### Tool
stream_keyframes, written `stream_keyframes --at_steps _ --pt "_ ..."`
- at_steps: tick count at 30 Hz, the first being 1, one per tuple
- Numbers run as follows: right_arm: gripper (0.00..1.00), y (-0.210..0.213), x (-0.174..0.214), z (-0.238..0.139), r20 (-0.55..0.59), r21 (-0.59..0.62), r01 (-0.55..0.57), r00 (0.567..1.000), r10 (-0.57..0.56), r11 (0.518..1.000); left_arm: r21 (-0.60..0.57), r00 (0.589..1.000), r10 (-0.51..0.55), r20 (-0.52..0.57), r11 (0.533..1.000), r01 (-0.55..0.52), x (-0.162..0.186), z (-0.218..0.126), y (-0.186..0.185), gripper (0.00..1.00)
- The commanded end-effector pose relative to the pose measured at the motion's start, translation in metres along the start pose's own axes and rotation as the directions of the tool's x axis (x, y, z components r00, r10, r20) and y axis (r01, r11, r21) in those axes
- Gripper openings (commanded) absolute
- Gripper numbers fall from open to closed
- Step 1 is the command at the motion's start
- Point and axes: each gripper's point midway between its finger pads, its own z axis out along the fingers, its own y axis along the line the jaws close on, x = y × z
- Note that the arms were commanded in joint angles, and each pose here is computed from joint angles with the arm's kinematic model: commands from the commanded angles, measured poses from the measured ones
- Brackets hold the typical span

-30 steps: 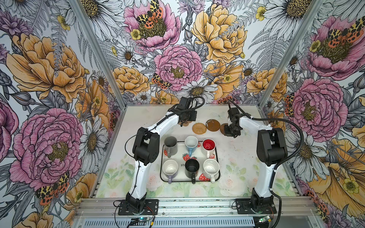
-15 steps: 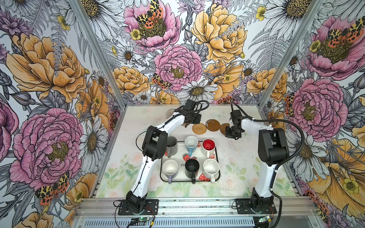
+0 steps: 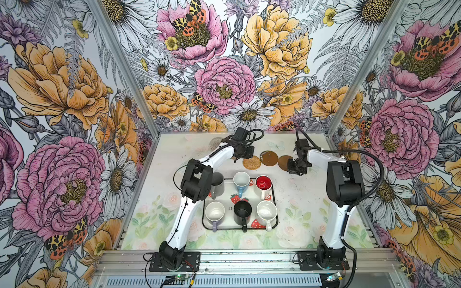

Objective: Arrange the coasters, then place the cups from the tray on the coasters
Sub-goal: 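Lower the left gripper onto the rattan coaster and close on it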

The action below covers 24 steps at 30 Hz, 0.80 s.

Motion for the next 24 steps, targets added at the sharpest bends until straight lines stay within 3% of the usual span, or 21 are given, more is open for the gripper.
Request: stream_keyframes --at_steps 1,24 --pt "0.00 0.002 -0.018 0.000 0.038 -0.023 -0.017 0.999 0.018 1.000 0.014 0.999 -0.025 -0.023 1.000 0.025 0.006 0.010 0.004 0.00" --pt "0.00 -0.005 -0.038 -0.013 0.076 -0.070 -0.069 0.994 0.074 0.995 0.018 0.995 -0.086 -0.060 0.996 0.087 0.016 0.047 0.017 0.00"
